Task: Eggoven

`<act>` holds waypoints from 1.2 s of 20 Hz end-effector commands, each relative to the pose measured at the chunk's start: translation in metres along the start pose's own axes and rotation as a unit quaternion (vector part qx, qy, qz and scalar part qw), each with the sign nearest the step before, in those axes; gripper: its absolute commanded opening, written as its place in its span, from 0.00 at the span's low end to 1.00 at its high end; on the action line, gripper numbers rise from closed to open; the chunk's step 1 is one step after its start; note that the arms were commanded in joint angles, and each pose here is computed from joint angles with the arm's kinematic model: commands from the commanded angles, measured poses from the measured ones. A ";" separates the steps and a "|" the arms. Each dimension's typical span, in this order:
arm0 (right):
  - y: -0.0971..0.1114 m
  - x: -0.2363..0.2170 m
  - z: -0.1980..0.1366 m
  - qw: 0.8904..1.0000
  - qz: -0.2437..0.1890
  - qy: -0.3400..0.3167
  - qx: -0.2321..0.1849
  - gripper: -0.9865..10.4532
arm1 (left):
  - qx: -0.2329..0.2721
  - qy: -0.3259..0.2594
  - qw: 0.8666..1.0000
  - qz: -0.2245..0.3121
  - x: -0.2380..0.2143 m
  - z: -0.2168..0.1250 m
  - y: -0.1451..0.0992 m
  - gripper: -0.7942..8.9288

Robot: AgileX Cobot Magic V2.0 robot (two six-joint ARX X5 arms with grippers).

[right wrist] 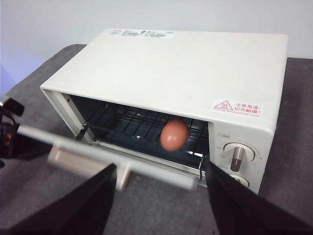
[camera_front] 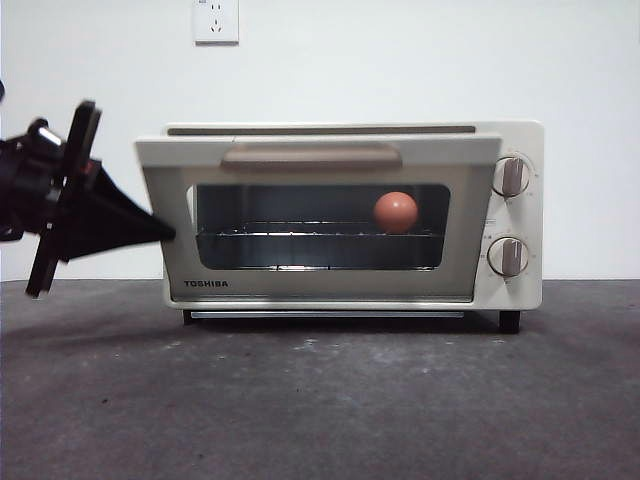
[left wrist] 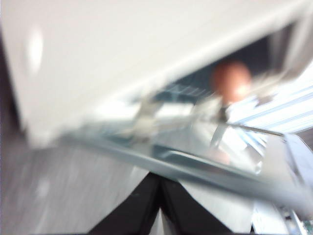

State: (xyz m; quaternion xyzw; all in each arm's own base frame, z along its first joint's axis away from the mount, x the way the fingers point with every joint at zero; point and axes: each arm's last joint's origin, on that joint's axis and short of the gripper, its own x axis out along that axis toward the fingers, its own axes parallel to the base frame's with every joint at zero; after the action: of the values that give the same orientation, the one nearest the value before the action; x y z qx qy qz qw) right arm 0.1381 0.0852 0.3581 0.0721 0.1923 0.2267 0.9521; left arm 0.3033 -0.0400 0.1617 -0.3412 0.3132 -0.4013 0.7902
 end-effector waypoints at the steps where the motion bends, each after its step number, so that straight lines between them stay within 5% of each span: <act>1: 0.002 0.000 0.003 1.000 0.003 -0.005 -0.006 0.34 | -0.007 -0.032 0.999 -0.017 0.000 0.016 -0.006 0.09; 10: 0.001 0.000 0.001 1.000 0.000 0.007 -0.007 0.34 | -0.004 -0.048 0.998 -0.029 -0.002 0.024 -0.017 0.09; 16: -0.001 0.000 -0.006 0.999 -0.010 0.045 -0.009 0.34 | 0.038 -0.051 0.997 -0.033 -0.007 0.026 -0.050 0.09; 24: -0.001 0.002 -0.010 0.998 -0.006 0.065 -0.009 0.34 | 0.133 -0.048 0.987 0.072 -0.026 0.001 -0.118 0.09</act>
State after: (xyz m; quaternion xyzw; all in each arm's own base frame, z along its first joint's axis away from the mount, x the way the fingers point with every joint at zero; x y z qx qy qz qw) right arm 0.1350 0.0835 0.3458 0.0512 0.2556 0.2185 0.9404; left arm 0.2486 -0.0684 0.2557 -0.2820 0.2576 -0.3651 0.8490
